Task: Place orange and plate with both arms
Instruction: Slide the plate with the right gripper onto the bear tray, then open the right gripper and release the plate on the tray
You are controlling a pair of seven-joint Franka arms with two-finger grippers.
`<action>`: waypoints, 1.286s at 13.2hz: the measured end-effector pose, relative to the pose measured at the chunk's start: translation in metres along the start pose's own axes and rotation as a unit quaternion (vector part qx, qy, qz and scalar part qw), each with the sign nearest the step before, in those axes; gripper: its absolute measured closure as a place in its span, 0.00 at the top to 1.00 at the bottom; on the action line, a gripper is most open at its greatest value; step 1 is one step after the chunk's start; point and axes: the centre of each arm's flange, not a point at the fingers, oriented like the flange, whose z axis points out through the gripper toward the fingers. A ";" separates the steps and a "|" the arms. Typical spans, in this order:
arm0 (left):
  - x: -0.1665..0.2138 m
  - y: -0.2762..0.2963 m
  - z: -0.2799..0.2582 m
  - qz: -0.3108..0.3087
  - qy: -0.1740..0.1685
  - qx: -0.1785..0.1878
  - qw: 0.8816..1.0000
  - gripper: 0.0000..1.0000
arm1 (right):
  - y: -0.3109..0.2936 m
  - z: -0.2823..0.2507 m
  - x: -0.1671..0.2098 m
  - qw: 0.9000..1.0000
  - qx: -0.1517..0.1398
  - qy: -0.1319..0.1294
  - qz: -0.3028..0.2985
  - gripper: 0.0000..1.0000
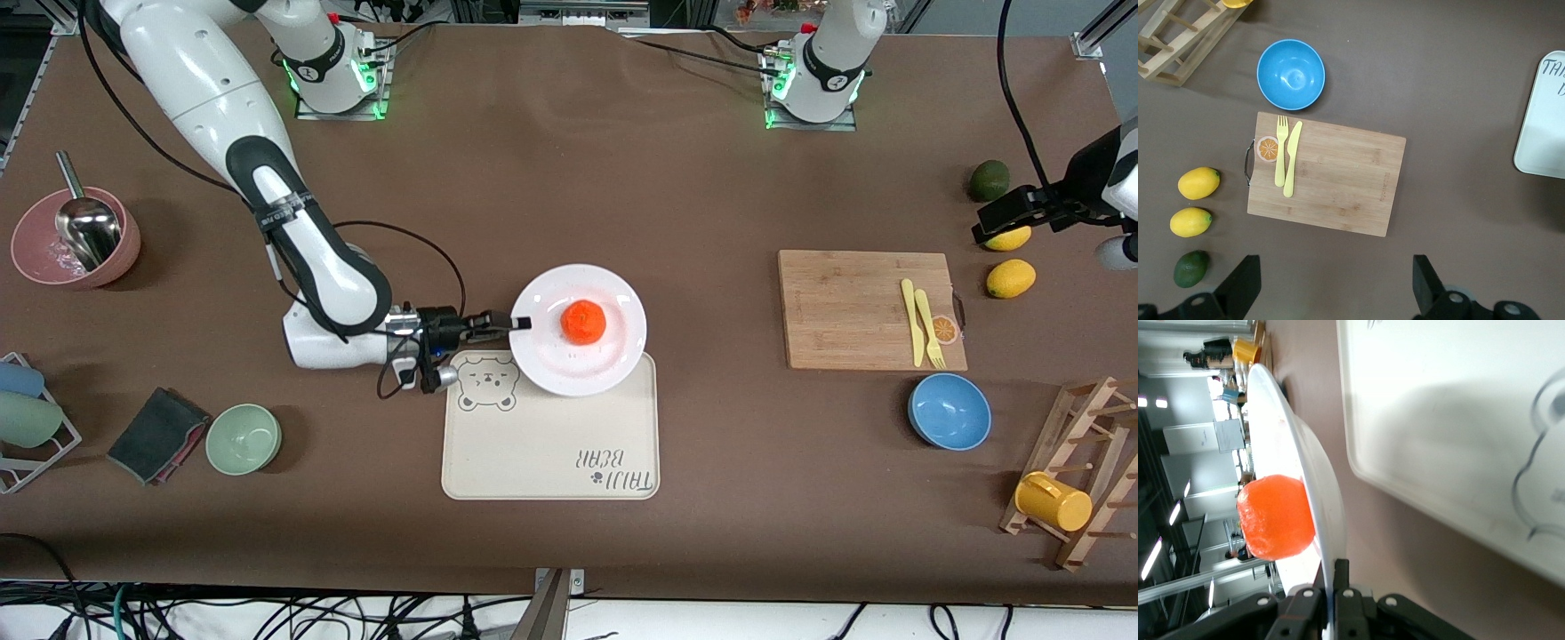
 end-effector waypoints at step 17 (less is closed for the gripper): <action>-0.001 -0.002 0.001 -0.001 -0.004 0.001 1.000 1.00 | 0.045 0.007 0.061 0.993 -0.077 0.095 -0.003 0.53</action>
